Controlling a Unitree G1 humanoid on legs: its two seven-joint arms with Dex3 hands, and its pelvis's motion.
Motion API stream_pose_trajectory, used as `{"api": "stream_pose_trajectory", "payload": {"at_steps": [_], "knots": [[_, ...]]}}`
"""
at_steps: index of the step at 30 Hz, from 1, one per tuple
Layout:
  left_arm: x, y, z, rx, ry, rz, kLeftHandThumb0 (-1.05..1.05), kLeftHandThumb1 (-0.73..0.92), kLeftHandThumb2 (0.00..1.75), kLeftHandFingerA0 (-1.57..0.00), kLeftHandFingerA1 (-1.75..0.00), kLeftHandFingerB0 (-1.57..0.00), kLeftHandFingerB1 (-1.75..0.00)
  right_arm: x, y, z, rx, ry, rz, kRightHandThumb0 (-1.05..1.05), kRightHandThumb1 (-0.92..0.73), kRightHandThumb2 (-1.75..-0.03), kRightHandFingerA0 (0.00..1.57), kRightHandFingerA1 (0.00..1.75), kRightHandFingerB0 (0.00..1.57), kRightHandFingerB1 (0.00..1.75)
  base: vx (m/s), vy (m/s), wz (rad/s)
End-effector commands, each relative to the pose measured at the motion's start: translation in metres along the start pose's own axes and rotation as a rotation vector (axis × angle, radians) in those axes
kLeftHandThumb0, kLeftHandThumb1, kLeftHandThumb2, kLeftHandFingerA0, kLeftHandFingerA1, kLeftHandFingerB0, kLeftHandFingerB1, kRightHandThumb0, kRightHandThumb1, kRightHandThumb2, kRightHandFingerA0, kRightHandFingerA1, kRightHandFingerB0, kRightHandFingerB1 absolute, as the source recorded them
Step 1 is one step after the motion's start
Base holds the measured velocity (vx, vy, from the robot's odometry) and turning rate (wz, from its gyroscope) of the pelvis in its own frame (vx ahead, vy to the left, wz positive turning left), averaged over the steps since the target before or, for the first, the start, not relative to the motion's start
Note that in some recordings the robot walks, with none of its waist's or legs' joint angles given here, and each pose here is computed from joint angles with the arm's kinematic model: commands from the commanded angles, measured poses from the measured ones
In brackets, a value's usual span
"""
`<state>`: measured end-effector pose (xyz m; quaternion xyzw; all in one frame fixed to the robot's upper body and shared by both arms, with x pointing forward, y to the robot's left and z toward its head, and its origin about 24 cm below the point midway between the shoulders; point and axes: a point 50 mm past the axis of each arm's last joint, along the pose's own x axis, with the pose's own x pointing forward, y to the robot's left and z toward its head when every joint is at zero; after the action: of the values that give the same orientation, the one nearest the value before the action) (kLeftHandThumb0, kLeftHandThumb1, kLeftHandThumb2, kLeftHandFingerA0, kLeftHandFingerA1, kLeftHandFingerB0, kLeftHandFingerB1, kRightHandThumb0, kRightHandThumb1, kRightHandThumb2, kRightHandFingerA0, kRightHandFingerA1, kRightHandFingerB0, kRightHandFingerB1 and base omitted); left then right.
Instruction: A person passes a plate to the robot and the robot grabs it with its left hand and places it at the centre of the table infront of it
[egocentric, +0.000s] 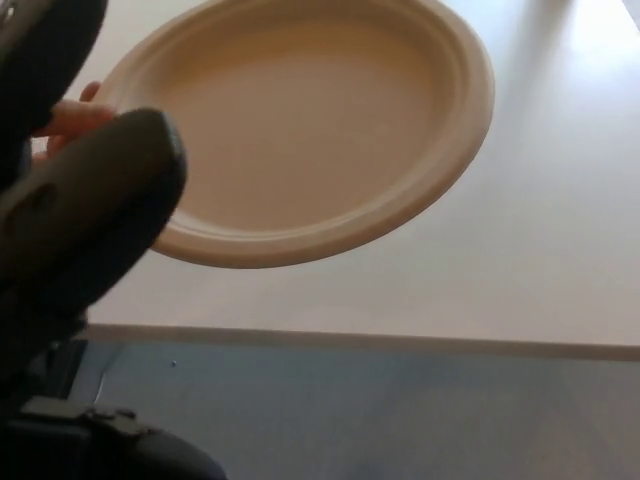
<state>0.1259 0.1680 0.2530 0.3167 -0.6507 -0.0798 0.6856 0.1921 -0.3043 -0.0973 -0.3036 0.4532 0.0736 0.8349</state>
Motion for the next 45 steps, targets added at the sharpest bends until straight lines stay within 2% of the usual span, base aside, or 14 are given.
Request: {"api": "stream_pose_trajectory", "payload": {"at_steps": [1,8,10,12,14,15,26,32,34,36,38,42,43,45], "knots": [[-0.008,-0.019,-0.047,0.303,0.274,-0.220,-0.81,0.48,0.90,0.00,-0.06,0.00,-0.20,-0.003,-0.016,-0.004,-0.029,0.035,-0.001,-0.75,-0.76,-0.63,0.31,0.56,0.25,0.43,0.00,0.000,0.00],[-0.017,-0.029,-0.060,0.324,0.342,-0.328,-0.87,0.52,0.93,0.00,-0.05,0.00,-0.12,-0.003,-0.018,-0.001,-0.034,0.030,-0.006,-0.76,-0.75,-0.63,0.32,0.58,0.23,0.44,0.00,0.000,0.00],[-0.019,-0.031,-0.062,0.310,0.353,-0.320,-0.92,0.60,0.64,0.00,-0.07,0.00,-0.15,-0.003,-0.018,-0.001,-0.021,0.030,-0.003,-0.75,-0.75,-0.62,0.30,0.58,0.23,0.44,0.00,0.000,0.00],[-0.019,-0.034,-0.066,0.317,0.365,-0.353,-0.88,0.50,0.91,0.00,0.00,0.00,-0.09,-0.003,-0.018,0.000,0.003,0.027,0.002,-0.75,-0.75,-0.62,0.29,0.57,0.23,0.44,0.00,0.000,0.00],[-0.021,-0.036,-0.068,0.322,0.367,-0.364,-0.91,0.58,0.65,0.00,-0.21,0.00,-0.21,-0.003,-0.018,0.000,0.012,0.027,0.001,-0.71,-0.75,-0.62,0.28,0.56,0.23,0.44,0.00,0.000,0.00],[-0.022,-0.038,-0.070,0.323,0.376,-0.382,-0.89,0.51,0.91,0.00,0.00,0.00,-0.09,-0.003,-0.019,0.000,0.016,0.025,0.001,-0.73,-0.76,-0.62,0.25,0.57,0.21,0.44,0.00,0.000,0.00],[-0.034,-0.057,-0.093,0.378,0.433,-0.539,-0.99,0.49,0.76,0.00,-0.14,-0.01,-0.19,-0.002,-0.025,0.009,0.014,0.006,-0.011,-0.73,-0.76,-0.62,0.31,0.59,0.23,0.45,0.00,0.000,0.00],[-0.045,-0.068,-0.103,0.418,0.456,-0.622,-0.89,0.51,0.95,-0.06,-0.14,-0.03,-0.10,-0.002,-0.025,0.009,-0.009,0.006,-0.008,-0.76,-0.76,-0.62,0.28,0.57,0.21,0.45,0.00,0.000,0.00],[-0.046,-0.071,-0.106,0.427,0.456,-0.619,-0.96,0.58,0.64,0.00,-0.25,0.00,-0.23,-0.002,-0.025,0.009,-0.021,0.006,-0.009,-0.77,-0.77,-0.62,0.29,0.57,0.22,0.44,0.00,0.000,0.00],[-0.046,-0.073,-0.112,0.508,0.433,-0.600,-0.70,0.43,0.75,-0.08,-0.31,0.00,-0.15,-0.001,-0.026,0.012,-0.024,-0.002,-0.018,-0.75,-0.76,-0.62,0.30,0.57,0.24,0.44,0.00,0.000,0.00],[-0.048,-0.075,-0.114,0.511,0.427,-0.549,0.15,0.39,0.89,-0.13,-0.49,-0.02,-0.47,-0.001,-0.026,0.012,-0.022,-0.003,-0.017,-0.74,-0.76,-0.62,0.29,0.57,0.25,0.43,0.00,0.000,0.00],[-0.050,-0.078,-0.115,0.504,0.445,-0.514,0.09,0.38,0.91,-0.19,-0.52,-0.27,-0.54,-0.002,-0.026,0.012,-0.018,-0.010,-0.015,-0.73,-0.77,-0.62,0.28,0.56,0.25,0.44,0.00,0.000,0.00],[-0.052,-0.080,-0.116,0.485,0.452,-0.493,0.08,0.56,0.60,-0.32,-0.37,-0.51,-0.39,-0.002,-0.026,0.012,-0.019,-0.008,-0.018,-0.72,-0.77,-0.63,0.27,0.55,0.26,0.43,0.00,0.000,0.00],[-0.054,-0.081,-0.117,0.467,0.459,-0.467,0.04,0.57,0.61,-0.34,-0.38,-0.56,-0.39,-0.002,-0.026,0.012,-0.017,-0.008,-0.018,-0.72,-0.77,-0.63,0.27,0.54,0.27,0.42,0.00,0.000,0.00]]}}
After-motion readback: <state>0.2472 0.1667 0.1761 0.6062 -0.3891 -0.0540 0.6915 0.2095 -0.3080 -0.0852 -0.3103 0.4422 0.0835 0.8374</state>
